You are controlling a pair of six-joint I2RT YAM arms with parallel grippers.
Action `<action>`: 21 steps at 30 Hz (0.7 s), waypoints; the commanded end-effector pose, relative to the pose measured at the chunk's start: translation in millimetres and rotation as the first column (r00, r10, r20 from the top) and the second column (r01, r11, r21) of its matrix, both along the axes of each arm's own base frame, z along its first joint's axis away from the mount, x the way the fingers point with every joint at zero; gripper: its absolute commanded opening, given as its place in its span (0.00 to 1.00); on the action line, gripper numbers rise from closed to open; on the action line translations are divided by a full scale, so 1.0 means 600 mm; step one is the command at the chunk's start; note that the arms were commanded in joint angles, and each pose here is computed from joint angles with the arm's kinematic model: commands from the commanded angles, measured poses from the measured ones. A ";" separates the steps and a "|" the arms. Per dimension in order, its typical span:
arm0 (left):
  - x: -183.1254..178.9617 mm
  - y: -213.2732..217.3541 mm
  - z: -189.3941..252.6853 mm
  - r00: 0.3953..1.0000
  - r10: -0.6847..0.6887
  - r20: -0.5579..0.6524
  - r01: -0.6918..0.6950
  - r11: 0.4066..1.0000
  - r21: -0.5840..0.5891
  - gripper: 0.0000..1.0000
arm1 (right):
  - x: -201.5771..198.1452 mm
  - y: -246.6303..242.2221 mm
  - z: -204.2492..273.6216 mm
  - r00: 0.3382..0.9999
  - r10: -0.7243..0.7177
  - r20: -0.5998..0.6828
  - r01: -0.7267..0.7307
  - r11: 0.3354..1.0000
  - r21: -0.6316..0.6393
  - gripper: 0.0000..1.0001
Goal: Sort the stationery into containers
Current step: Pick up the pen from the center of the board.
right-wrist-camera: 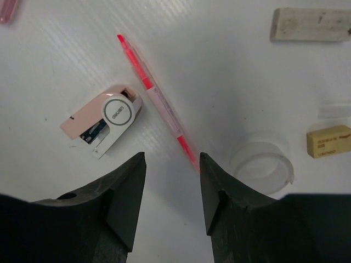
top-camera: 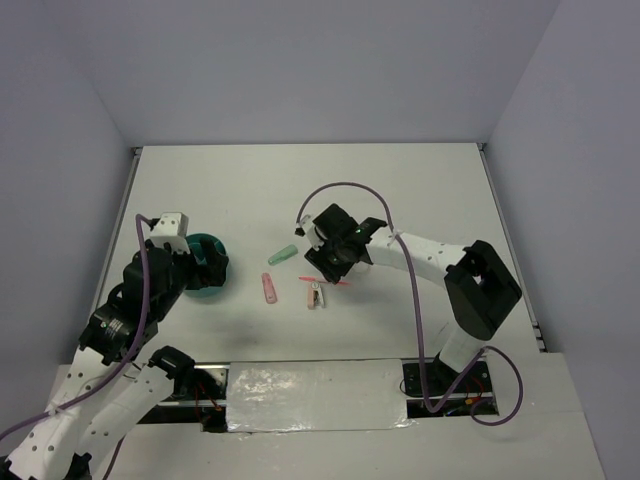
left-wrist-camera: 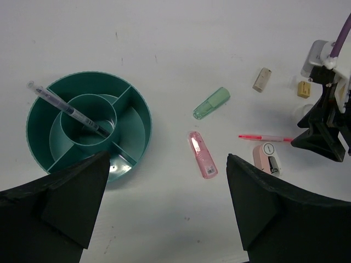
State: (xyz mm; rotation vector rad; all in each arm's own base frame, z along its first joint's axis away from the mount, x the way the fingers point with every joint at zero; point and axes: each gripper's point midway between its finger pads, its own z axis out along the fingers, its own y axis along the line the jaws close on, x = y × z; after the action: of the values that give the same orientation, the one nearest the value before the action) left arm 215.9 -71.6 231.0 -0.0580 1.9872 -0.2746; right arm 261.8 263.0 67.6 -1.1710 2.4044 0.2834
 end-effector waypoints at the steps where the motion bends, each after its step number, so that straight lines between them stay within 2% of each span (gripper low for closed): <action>1: 0.008 -0.008 0.017 0.999 -0.015 0.038 0.015 1.000 -0.010 0.99 | -0.006 0.016 -0.013 0.995 0.103 0.017 -0.103 0.994 0.027 0.50; 13: 0.006 -0.010 0.016 0.999 -0.019 0.038 0.020 1.000 -0.008 0.99 | 0.010 0.039 -0.070 0.987 0.155 -0.034 -0.156 0.988 -0.009 0.45; 18: 0.007 -0.012 0.016 0.999 -0.026 0.038 0.026 1.000 -0.008 0.99 | 0.013 0.040 -0.082 0.988 0.149 -0.026 -0.150 0.989 -0.010 0.37; 19: 0.007 -0.012 0.015 0.999 -0.025 0.035 0.025 1.000 -0.006 0.99 | 0.012 0.038 -0.085 0.988 0.150 -0.033 -0.150 0.989 -0.013 0.30; 21: 0.007 -0.012 0.014 0.999 -0.024 0.035 0.024 1.000 -0.007 0.99 | 0.008 0.036 -0.091 0.988 0.149 -0.047 -0.150 0.988 -0.021 0.26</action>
State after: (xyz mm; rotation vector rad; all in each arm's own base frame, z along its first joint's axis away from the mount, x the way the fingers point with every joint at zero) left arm 215.0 -75.8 230.1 -0.0394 1.9928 -0.2846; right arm 263.9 274.0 14.5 -1.3557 2.3959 0.3041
